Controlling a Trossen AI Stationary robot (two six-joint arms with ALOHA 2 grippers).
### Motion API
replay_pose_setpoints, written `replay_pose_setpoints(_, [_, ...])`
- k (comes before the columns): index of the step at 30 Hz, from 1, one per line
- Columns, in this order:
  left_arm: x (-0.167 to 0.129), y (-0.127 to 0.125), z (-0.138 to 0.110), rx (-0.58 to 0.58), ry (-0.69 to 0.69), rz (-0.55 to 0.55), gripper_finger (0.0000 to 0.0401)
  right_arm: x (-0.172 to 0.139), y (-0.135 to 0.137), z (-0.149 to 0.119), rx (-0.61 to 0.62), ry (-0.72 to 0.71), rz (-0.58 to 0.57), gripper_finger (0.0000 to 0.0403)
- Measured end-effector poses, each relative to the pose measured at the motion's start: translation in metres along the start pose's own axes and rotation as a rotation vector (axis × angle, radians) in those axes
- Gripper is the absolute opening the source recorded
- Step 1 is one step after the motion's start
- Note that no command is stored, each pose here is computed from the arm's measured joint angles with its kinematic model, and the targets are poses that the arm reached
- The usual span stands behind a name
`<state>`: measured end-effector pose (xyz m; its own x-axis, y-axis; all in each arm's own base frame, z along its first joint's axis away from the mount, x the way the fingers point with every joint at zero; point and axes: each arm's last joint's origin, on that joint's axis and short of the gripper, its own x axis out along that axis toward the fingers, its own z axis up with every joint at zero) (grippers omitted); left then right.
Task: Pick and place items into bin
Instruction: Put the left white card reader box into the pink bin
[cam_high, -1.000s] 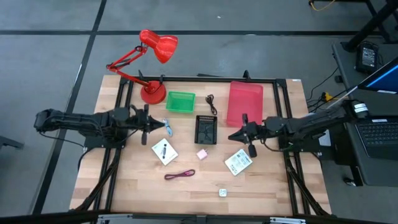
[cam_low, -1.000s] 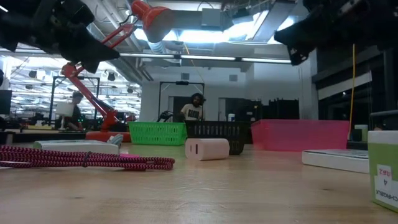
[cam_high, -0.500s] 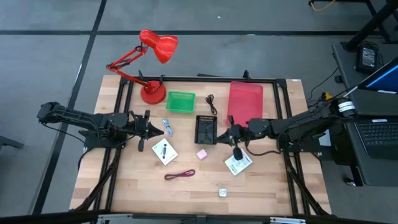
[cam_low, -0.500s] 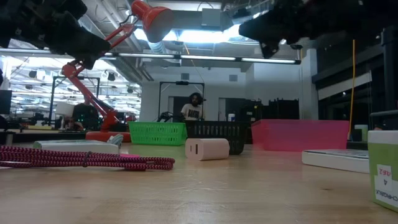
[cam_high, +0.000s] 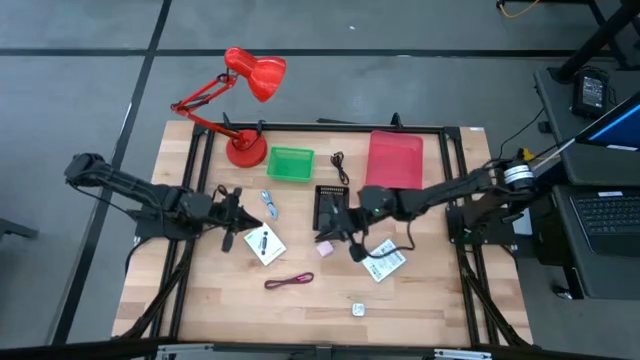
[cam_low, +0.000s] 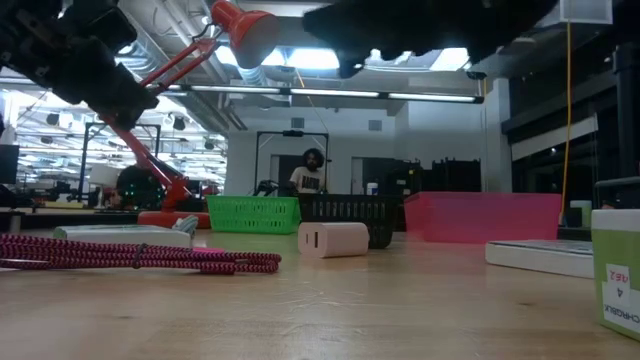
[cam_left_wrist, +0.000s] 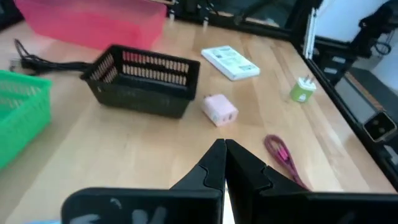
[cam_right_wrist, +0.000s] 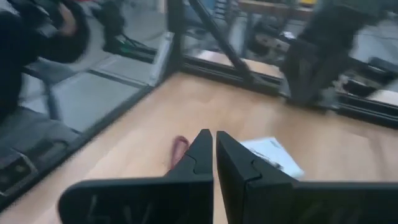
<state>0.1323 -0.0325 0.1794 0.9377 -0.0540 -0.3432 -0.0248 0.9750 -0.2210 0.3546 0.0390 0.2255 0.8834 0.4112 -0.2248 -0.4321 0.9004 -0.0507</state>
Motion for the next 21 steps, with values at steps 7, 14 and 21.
replay_pose_setpoints(7, [-0.006,-0.016,0.028,0.046,0.106,0.037,0.0003,0.013,-0.028,0.001,0.035,-0.009,-0.02,0.0005])
replay_pose_setpoints(14, [-0.004,-0.028,0.039,0.009,0.27,0.079,0.0003,0.021,-0.034,0.001,0.035,-0.012,-0.024,0.0005])
replay_pose_setpoints(21, [0.001,-0.03,0.03,-0.085,0.423,0.167,0.0003,0.027,-0.035,-0.011,0.049,0.021,-0.02,0.0005])
